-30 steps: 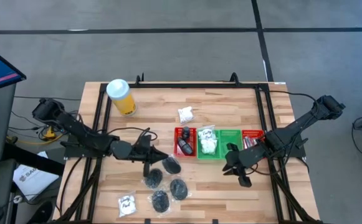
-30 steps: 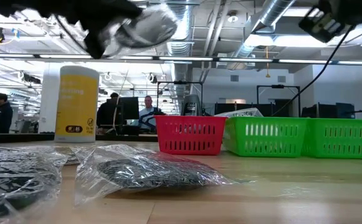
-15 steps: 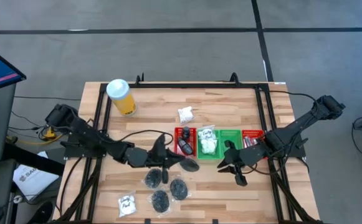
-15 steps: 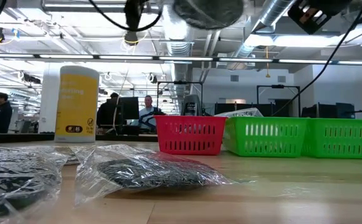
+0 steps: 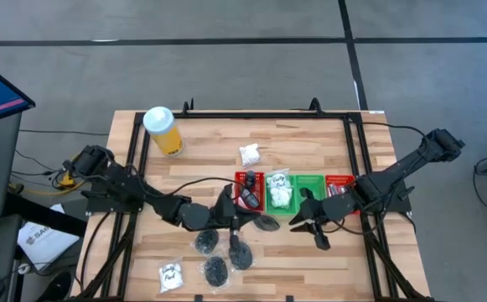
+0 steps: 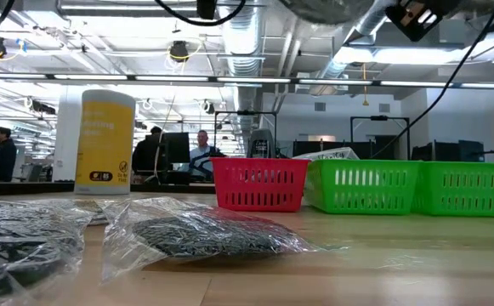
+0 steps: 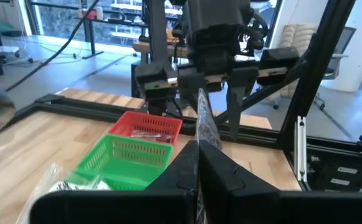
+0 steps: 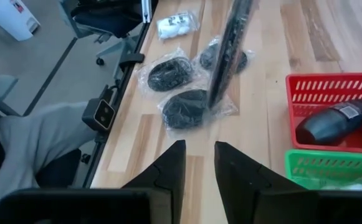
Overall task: Pick & Place Travel size toiletries
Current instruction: Put the black hairbrush into the right green bin
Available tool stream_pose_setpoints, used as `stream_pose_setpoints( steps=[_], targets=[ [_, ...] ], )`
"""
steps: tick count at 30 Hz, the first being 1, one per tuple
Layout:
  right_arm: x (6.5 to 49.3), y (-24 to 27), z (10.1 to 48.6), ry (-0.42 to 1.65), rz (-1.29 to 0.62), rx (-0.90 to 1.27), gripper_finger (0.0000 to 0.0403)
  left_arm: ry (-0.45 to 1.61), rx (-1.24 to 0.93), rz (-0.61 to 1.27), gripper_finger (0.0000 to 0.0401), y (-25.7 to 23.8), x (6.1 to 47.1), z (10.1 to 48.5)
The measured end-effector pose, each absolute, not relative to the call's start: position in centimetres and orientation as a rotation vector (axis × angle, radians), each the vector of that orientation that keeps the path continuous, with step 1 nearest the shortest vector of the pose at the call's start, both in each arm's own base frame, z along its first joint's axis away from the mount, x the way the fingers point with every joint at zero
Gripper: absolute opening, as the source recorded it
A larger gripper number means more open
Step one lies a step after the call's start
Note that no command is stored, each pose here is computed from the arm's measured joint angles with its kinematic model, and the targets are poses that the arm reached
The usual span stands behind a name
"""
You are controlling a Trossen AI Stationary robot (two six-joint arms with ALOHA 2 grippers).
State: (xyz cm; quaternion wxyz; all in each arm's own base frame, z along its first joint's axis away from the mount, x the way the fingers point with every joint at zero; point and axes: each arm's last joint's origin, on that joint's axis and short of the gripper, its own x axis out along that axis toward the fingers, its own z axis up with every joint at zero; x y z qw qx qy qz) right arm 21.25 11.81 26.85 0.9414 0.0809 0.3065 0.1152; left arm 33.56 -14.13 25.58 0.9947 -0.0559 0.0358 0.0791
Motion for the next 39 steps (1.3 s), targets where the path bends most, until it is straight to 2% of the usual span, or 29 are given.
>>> stream_pose_setpoints(
  steps=[12, 19, 30, 39],
  targets=[
    [22.3, 11.0, 27.7, 0.514, 0.224, 0.175, 0.0143, 0.062, -0.114, 0.194, 0.0, -14.0, 33.6, 25.7],
    [23.0, 10.2, 27.9, 0.484, 0.191, 0.184, 0.0165, 0.048, -0.121, 0.197, 0.0, -13.8, 33.7, 25.9],
    [24.6, 10.1, 27.2, 0.463, 0.174, 0.198, 0.0168, 0.043, -0.102, 0.217, 0.0, -13.3, 34.3, 25.9],
    [24.6, 10.3, 26.7, 0.49, 0.18, 0.176, 0.0138, 0.055, -0.066, 0.236, 0.0, -13.2, 35.9, 25.2]
  ],
)
